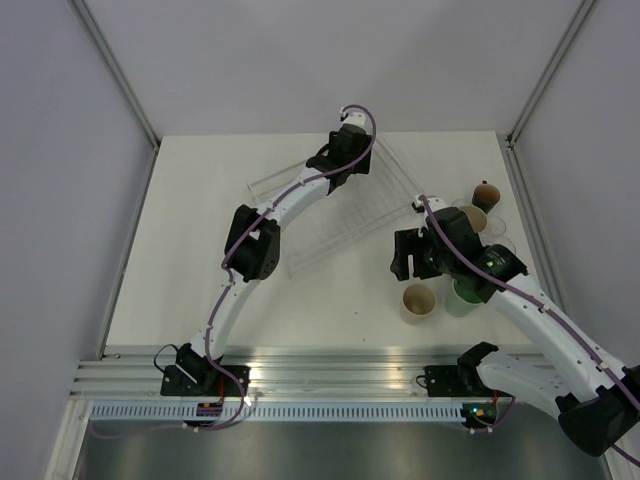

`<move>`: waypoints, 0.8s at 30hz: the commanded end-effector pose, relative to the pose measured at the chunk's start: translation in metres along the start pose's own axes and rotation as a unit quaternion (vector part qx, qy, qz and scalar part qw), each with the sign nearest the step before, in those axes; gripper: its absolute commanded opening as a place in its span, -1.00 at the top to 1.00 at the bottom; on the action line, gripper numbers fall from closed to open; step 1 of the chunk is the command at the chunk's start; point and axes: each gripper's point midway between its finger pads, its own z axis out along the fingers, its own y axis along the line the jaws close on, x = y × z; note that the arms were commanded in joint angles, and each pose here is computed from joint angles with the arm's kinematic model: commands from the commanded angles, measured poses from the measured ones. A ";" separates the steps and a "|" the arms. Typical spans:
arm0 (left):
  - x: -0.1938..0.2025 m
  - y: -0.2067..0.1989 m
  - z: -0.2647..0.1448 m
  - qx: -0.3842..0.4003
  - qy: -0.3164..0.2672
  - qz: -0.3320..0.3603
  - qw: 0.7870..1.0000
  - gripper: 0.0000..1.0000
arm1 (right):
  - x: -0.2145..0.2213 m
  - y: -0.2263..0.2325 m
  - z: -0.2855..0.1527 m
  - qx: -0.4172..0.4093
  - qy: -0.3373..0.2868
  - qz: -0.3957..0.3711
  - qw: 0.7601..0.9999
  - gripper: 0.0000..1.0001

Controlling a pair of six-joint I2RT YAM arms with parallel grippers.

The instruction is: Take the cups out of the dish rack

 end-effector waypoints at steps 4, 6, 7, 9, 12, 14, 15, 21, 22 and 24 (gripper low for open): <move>-0.011 0.001 -0.002 0.000 -0.022 0.007 1.000 0.10 | -0.006 0.003 0.003 -0.009 -0.012 0.001 1.000 -0.61; -0.019 0.004 -0.010 -0.003 -0.026 0.005 1.000 0.34 | -0.007 0.004 0.002 -0.010 -0.014 0.002 1.000 -0.61; -0.009 0.006 -0.011 -0.006 -0.014 0.009 1.000 0.44 | -0.008 0.004 0.001 -0.010 -0.016 0.002 1.000 -0.61; -0.023 0.008 -0.027 -0.006 -0.024 0.003 1.000 0.73 | -0.010 0.004 -0.001 -0.011 -0.024 0.006 1.000 -0.61; -0.030 0.015 -0.050 -0.012 -0.025 -0.009 1.000 0.95 | -0.016 0.005 -0.005 -0.014 -0.040 0.008 0.999 -0.61; -0.023 0.019 -0.059 -0.011 -0.018 -0.020 1.000 0.95 | -0.020 0.006 -0.007 -0.015 -0.050 0.012 0.999 -0.61; -0.029 0.019 -0.072 -0.003 -0.021 -0.032 0.999 0.96 | -0.023 0.007 -0.007 -0.017 -0.055 0.013 0.998 -0.61; -0.062 0.010 -0.124 0.061 -0.044 -0.083 0.994 0.95 | -0.039 0.011 -0.013 -0.026 -0.095 0.022 0.995 -0.61; -0.069 0.010 -0.132 0.073 -0.049 -0.091 0.992 0.96 | -0.042 0.012 -0.014 -0.028 -0.101 0.023 0.994 -0.61; -0.072 0.012 -0.143 0.099 -0.054 -0.118 0.987 0.95 | -0.047 0.015 -0.016 -0.037 -0.113 0.025 0.993 -0.61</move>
